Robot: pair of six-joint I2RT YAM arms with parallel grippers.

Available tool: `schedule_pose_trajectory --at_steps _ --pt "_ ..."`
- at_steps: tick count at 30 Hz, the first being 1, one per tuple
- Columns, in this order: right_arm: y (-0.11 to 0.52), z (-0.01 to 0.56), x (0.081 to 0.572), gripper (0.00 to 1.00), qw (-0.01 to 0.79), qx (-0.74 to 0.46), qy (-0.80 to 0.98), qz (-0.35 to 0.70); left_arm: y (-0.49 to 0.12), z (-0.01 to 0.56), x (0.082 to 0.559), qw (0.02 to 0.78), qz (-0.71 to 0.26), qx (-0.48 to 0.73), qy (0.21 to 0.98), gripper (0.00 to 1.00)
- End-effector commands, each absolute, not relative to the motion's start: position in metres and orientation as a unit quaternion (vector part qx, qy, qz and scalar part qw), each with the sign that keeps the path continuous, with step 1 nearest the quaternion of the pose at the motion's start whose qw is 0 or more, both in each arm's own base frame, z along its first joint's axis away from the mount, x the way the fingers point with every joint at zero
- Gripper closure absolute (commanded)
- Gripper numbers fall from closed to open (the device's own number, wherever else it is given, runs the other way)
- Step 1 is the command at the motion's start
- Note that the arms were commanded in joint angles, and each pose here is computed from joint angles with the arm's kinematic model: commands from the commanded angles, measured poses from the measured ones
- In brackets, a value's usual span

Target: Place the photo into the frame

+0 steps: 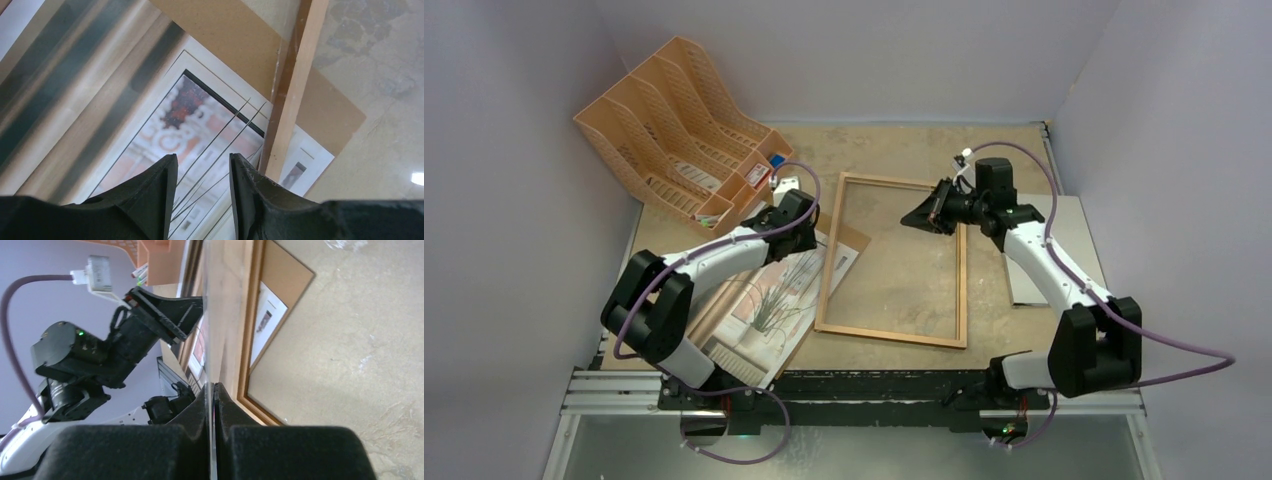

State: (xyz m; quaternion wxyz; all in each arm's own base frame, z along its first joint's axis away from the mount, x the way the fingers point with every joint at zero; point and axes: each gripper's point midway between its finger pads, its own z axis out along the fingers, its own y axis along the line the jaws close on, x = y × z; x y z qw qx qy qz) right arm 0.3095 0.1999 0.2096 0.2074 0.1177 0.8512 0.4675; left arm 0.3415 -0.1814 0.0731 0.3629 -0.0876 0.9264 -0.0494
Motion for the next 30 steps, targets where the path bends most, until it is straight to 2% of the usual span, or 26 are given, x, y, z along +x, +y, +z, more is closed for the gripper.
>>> schedule_pose_trajectory --at_steps 1,15,22,30 --pt "0.194 0.202 0.32 1.0 0.237 0.128 0.844 0.464 -0.181 0.09 0.356 0.4 -0.063 -0.113 0.907 0.55" --pt "0.157 0.169 0.322 1.0 0.312 0.117 0.852 0.403 -0.219 0.078 0.361 0.377 -0.153 -0.067 0.911 0.55" --pt "0.151 0.148 0.313 1.0 0.276 0.087 0.878 0.382 -0.238 0.07 0.364 0.349 -0.199 -0.029 0.915 0.54" --pt "0.14 0.143 0.317 1.0 0.271 0.082 0.887 0.365 -0.252 0.062 0.365 0.323 -0.233 0.002 0.917 0.58"
